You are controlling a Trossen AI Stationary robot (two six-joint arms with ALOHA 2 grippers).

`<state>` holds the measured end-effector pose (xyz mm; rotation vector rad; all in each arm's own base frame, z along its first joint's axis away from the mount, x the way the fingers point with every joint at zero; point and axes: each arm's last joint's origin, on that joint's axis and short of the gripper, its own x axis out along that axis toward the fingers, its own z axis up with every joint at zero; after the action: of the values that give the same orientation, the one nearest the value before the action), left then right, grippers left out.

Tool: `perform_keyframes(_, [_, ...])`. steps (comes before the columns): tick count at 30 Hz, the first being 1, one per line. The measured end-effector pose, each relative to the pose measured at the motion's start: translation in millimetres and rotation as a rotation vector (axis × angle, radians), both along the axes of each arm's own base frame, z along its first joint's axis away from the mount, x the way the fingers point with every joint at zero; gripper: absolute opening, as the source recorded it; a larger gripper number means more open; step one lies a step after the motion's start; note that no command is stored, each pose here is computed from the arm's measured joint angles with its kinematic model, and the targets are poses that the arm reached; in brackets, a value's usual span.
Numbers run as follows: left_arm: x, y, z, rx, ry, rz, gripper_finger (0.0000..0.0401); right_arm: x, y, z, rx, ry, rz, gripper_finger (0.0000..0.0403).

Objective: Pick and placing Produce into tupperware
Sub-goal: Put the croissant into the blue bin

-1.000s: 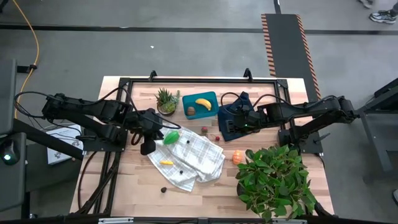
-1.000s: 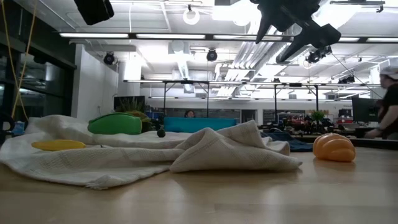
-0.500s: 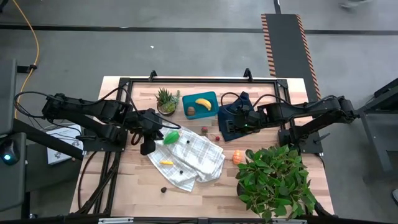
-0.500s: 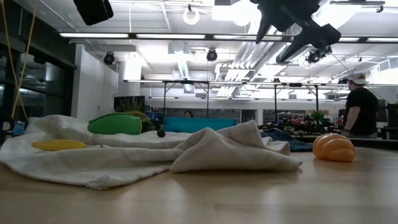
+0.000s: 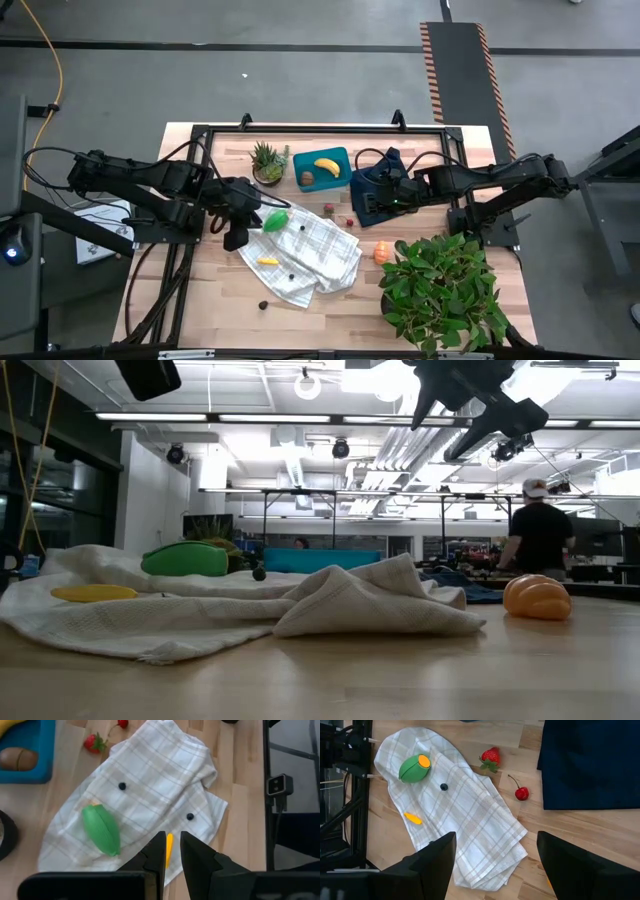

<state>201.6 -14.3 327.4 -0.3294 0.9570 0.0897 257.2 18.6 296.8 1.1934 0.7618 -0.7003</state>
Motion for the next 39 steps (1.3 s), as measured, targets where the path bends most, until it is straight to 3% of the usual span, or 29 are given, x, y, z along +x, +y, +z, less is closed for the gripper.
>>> perform_keyframes(39, [0.0, -0.4, 0.0, -0.011, 0.000, -0.008, 0.0046, -0.1, 0.1, 0.0, -0.004, 0.001, 0.007, 0.0268])
